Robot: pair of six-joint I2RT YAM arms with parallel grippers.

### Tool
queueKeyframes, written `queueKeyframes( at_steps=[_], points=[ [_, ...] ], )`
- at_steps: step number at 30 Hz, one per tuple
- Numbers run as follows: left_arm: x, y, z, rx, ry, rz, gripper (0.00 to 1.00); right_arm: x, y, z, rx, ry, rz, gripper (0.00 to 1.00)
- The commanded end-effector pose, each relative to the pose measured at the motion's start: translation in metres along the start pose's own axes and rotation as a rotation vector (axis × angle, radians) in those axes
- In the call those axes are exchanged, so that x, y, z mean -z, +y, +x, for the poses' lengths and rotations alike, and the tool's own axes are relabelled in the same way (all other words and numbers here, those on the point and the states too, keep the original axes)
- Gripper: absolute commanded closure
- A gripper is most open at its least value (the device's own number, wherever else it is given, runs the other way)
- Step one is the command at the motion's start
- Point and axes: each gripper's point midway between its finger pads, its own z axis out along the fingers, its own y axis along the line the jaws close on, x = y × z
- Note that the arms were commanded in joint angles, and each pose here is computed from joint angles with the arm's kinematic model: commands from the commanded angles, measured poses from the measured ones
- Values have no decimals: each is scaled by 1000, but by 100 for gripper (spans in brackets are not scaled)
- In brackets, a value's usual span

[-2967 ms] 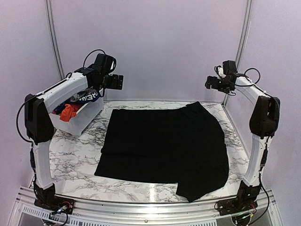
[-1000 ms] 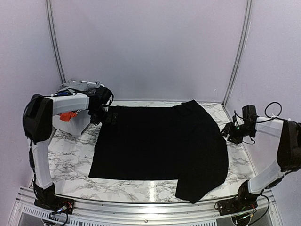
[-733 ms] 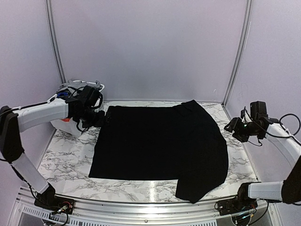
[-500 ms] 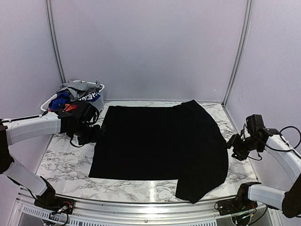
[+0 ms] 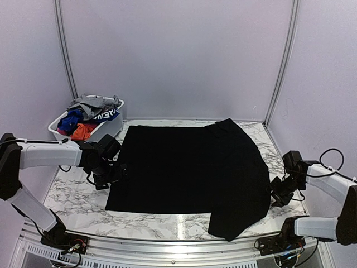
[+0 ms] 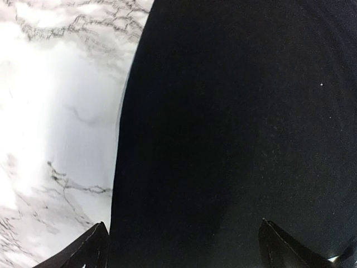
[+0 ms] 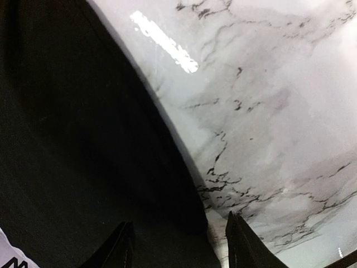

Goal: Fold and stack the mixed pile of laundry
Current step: Pick up the flattened T-shirt from the center of the board.

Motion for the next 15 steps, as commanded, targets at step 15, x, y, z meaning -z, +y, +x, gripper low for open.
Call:
queueKeyframes(
  at_steps=[15],
  points=[
    [12, 32, 31, 185, 56, -38, 11, -11, -21, 23, -16, 57, 39, 66]
  ],
)
